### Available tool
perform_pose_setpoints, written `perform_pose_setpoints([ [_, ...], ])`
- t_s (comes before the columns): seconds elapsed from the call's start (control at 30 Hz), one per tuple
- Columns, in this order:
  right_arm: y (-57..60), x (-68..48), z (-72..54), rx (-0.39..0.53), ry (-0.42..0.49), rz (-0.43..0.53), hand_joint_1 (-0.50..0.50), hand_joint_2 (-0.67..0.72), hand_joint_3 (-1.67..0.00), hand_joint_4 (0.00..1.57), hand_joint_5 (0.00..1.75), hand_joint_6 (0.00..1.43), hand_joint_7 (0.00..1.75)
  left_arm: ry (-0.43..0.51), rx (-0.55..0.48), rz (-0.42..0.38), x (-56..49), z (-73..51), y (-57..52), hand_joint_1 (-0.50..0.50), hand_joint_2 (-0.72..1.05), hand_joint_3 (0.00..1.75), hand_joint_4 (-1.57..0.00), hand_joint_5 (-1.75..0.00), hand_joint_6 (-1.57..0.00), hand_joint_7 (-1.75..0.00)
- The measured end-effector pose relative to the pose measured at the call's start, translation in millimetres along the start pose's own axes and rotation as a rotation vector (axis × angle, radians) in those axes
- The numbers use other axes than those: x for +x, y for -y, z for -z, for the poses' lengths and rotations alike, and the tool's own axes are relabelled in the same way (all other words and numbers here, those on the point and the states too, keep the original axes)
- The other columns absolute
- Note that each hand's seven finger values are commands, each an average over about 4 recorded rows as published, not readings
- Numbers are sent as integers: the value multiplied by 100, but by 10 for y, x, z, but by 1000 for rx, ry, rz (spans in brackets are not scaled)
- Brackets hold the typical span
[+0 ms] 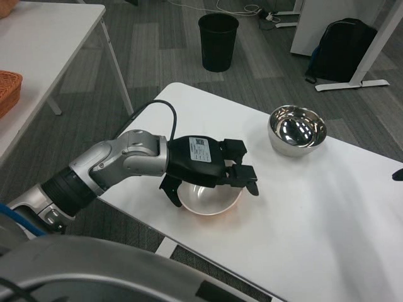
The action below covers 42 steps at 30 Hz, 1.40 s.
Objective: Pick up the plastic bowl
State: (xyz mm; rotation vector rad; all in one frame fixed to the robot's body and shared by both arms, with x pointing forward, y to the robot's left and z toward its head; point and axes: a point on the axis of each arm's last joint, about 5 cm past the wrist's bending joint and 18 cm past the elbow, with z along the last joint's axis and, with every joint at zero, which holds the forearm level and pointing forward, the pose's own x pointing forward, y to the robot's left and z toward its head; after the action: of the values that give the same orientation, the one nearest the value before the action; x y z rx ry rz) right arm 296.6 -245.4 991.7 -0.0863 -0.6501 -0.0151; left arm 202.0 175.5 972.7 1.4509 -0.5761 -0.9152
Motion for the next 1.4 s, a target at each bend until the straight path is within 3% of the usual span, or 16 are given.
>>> perform_pose_setpoints([
  [0.27,-5,-3,3,2,-1,0,-47,53,0,0,0,0,0,-12,-39,-41,-48,33,-34,-44,43,140,-134,-175,0,-91],
  [0.43,-13,-6,8,6,-1,1,-46,53,0,0,0,0,0,-84,-59,-63,-101,44,-125,-46,43,137,-138,-175,0,-91],
  [0.6,-31,-9,14,14,0,1,-46,50,0,0,0,0,0,-205,-54,-128,-202,58,-300,-46,43,131,-144,-175,-6,-98],
  [0.7,-76,3,-8,32,16,-14,-46,47,0,0,0,0,0,-281,-50,-183,-236,84,-461,-46,43,133,-146,-175,-10,-103],
  [0.9,-210,50,-74,62,35,-108,-48,47,0,0,0,0,0,-387,-71,-210,-175,146,-820,-46,43,148,-146,-175,-14,-105],
  [1.03,-255,81,-90,70,33,-138,-48,47,0,0,0,0,0,-397,-17,-185,-71,124,-1041,-46,43,148,-148,-175,-16,-112],
  [1.23,-291,109,-122,80,43,-168,-48,47,0,0,0,0,0,-421,29,-186,-22,95,-1303,-46,43,148,-150,-175,-16,-112],
  [1.4,-354,125,-162,105,64,-199,-48,47,0,0,0,0,0,-387,33,-174,24,67,-1393,-46,43,148,-150,-175,-16,-112],
])
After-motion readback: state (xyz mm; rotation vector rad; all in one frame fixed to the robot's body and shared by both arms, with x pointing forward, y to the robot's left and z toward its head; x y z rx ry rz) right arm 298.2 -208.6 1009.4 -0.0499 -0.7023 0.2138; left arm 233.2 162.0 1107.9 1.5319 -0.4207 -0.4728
